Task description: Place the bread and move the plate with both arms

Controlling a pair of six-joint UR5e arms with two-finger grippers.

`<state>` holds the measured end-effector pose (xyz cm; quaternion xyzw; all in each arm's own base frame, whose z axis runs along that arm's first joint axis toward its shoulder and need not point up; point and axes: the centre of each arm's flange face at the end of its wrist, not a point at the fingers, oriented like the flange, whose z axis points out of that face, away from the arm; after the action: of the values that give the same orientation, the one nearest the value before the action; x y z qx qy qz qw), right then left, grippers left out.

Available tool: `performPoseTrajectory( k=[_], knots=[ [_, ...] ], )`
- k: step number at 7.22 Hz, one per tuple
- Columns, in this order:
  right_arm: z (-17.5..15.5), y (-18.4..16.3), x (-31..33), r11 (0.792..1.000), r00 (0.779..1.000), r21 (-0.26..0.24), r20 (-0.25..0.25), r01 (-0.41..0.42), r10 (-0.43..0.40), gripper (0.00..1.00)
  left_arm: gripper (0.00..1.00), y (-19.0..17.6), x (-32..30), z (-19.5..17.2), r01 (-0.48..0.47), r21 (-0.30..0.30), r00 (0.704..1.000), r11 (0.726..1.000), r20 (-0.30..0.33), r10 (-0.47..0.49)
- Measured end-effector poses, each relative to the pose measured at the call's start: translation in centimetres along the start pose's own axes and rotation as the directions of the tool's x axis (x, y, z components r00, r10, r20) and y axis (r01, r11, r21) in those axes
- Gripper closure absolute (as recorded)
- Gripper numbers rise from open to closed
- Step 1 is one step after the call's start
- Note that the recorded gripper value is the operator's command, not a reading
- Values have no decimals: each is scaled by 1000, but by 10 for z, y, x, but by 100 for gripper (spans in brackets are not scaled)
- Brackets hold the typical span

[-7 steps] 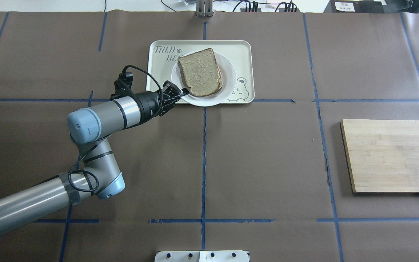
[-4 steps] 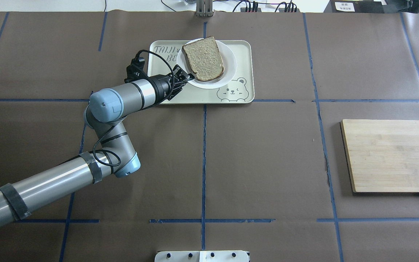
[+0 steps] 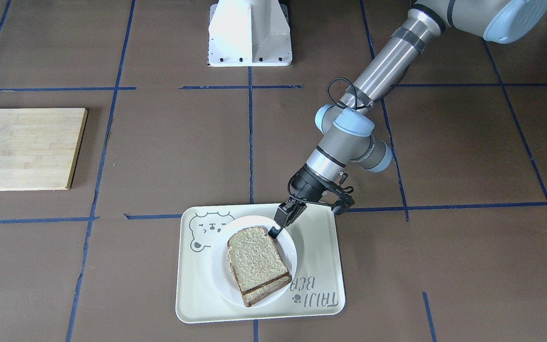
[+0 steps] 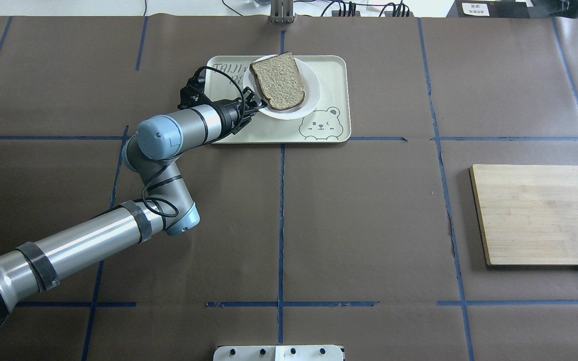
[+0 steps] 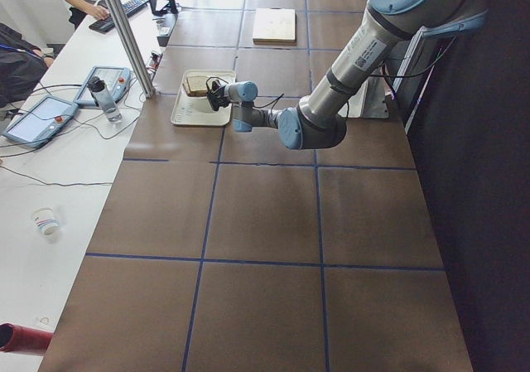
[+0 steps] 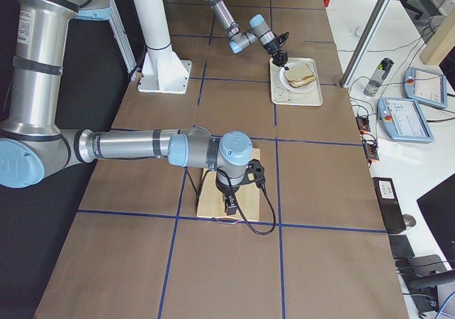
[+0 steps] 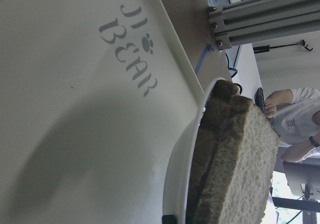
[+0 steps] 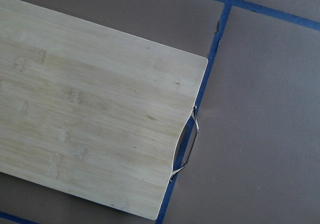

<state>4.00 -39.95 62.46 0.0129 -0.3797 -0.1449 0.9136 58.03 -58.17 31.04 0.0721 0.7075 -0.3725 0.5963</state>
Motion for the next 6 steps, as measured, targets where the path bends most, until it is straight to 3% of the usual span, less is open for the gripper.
performPoseTrajectory(
  k=[1, 2, 4, 6],
  knots=[
    [0, -1, 0, 1000, 1000, 1, 0, 0, 0, 0, 12, -9, 3, -1, -11, -7, 1000, 1000, 7, 11],
    [-1, -1, -1, 1000, 1000, 3, -1, 2, -2, 0, 0, -18, 6, -4, -29, -15, 1000, 999, 11, 29],
    [-3, -2, -3, 1000, 1000, 6, -2, 5, -5, 0, 0, -43, 9, -24, -47, -59, 998, 997, 28, 49],
    [-4, -2, -3, 1000, 1000, 8, -2, 7, -7, 0, 0, -79, 17, -71, -55, -116, 991, 992, 112, 68]
  ],
)
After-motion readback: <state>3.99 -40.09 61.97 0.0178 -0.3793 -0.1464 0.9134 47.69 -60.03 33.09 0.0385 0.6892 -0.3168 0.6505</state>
